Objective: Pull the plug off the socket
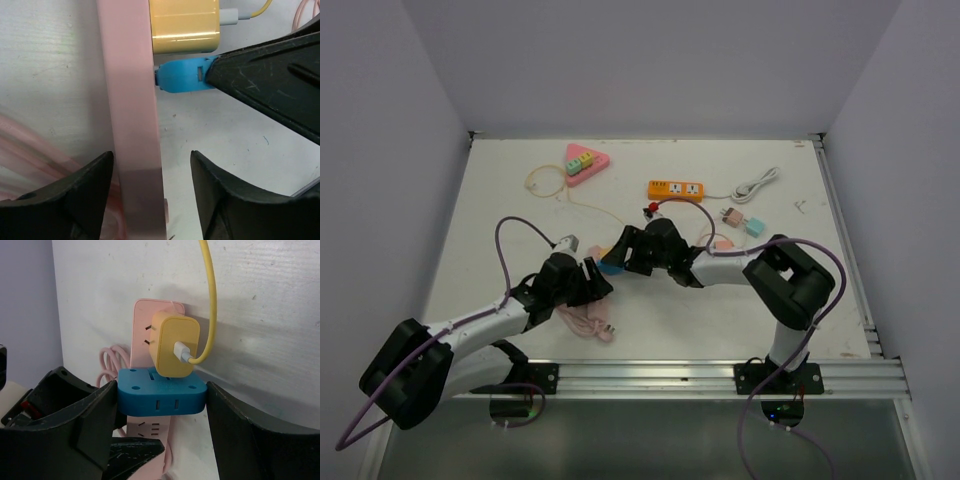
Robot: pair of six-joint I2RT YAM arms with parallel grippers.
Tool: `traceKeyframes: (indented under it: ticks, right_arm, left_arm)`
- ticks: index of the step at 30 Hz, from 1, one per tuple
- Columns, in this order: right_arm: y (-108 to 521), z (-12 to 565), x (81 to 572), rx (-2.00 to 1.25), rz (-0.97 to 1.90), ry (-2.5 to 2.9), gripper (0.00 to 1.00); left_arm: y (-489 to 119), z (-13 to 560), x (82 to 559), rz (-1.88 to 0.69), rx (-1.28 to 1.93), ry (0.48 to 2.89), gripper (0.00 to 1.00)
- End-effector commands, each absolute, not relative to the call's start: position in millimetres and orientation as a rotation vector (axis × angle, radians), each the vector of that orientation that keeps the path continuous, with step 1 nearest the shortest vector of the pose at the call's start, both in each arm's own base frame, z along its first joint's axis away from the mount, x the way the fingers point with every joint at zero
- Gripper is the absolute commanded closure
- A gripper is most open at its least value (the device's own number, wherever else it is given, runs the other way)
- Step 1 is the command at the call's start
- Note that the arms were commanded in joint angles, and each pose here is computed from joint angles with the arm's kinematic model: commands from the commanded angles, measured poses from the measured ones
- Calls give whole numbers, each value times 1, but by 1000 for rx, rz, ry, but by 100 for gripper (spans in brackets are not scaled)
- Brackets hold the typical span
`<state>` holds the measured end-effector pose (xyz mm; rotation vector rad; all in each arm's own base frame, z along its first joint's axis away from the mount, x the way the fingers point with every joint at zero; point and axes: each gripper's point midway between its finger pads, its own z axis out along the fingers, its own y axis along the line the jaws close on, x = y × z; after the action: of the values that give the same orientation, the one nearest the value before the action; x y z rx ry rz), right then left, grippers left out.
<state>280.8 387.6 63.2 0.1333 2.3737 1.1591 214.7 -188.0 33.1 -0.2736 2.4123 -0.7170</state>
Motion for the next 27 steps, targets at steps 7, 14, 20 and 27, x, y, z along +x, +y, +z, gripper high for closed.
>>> traceKeyframes:
  ticks: [7, 14, 20, 27]
  right_arm:
    - [403, 93, 261, 21, 1228, 2311, 100]
    - [405, 100, 257, 7, 1226, 2299, 100]
    - [402, 107, 256, 19, 1228, 2284, 100]
    - [388, 126, 260, 87, 1212, 2216, 100]
  left_arm:
    - [-193, 48, 237, -678, -253, 2355, 37]
    - [-190, 41, 239, -637, -274, 2376, 74]
    - [-181, 31, 231, -600, -313, 2404, 100]
    - [-163, 10, 218, -485, -404, 2484, 100]
